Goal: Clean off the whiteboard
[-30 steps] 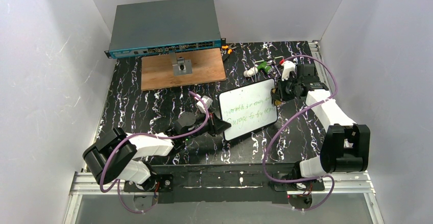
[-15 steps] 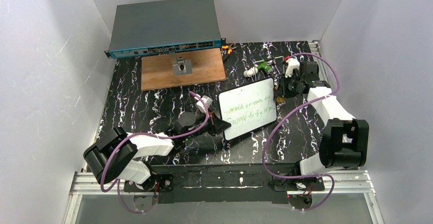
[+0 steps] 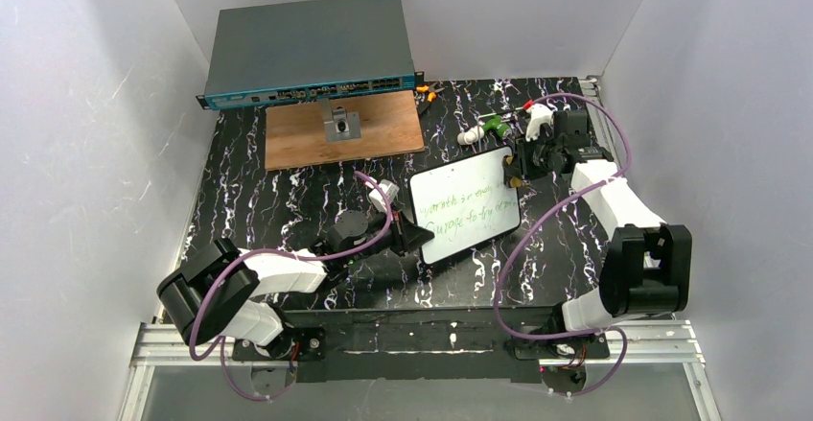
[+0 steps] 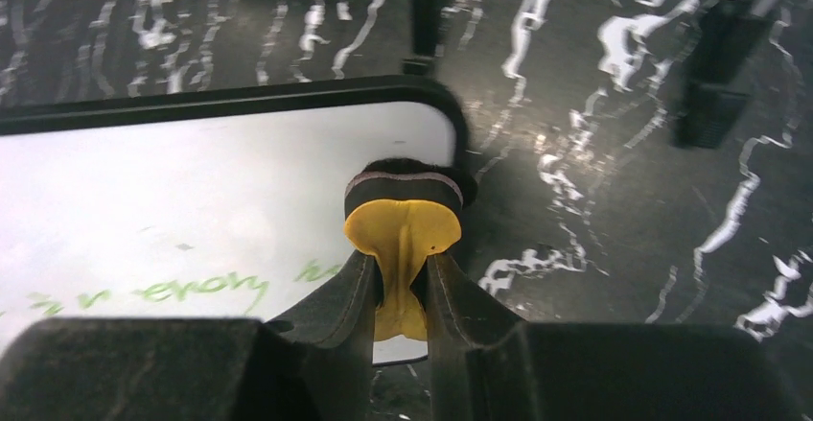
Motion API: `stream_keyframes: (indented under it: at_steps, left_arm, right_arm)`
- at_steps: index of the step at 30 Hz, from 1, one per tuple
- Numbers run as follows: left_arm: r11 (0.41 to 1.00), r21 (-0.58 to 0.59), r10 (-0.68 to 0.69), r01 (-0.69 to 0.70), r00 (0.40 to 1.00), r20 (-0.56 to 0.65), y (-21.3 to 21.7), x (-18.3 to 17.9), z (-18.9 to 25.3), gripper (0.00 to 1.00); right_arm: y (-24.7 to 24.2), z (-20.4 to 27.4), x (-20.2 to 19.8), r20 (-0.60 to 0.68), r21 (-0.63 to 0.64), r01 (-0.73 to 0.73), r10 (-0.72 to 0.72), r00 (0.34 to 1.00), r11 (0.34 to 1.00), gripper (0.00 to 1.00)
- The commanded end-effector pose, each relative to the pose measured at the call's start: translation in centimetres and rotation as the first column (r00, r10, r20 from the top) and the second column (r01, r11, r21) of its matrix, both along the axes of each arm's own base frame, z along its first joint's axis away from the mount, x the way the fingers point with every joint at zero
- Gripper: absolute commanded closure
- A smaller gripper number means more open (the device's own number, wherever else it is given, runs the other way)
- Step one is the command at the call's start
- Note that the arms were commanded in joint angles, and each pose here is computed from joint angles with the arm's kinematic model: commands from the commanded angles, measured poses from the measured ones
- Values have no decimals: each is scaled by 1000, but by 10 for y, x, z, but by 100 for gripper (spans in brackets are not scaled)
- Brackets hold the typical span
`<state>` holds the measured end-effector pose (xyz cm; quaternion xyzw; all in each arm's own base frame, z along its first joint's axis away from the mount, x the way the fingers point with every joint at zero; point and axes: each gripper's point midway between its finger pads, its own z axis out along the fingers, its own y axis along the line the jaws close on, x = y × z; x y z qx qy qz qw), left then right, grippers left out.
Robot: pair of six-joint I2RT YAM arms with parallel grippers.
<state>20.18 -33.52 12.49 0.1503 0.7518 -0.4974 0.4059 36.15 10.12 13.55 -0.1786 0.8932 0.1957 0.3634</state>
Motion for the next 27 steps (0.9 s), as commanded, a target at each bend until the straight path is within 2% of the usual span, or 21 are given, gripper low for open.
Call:
stream_keyframes:
  at_steps: [1,4,8,14,18,22,27]
  left_arm:
    - [987,-29,-158,161,984,84,-16,-22,19,100]
    - [987,-30,-158,161,984,83,-16,-22,19,100]
    - [986,-32,-162,165,983,81,-17,-22,19,100]
    - [986,-35,-161,164,984,80,-17,-22,19,100]
    - [986,-32,-161,164,984,77,-18,-22,18,100]
    - [986,-33,-162,164,984,73,-19,-21,19,100]
    - [986,-36,-163,165,984,67,-21,-20,20,100]
  right_arm:
    - [-38,-6,30,37,-142,193,-190,981,971,99]
    - [-44,-6,33,47,-160,220,-215,976,962,99]
    - [-37,-4,30,42,-136,182,-178,983,974,99]
    - [11,16,6,43,29,-71,70,997,997,99]
    - [39,32,-17,73,119,-234,227,971,965,99]
    - [65,42,-45,82,196,-385,376,923,902,99]
    - [103,42,-78,96,149,-512,503,859,846,99]
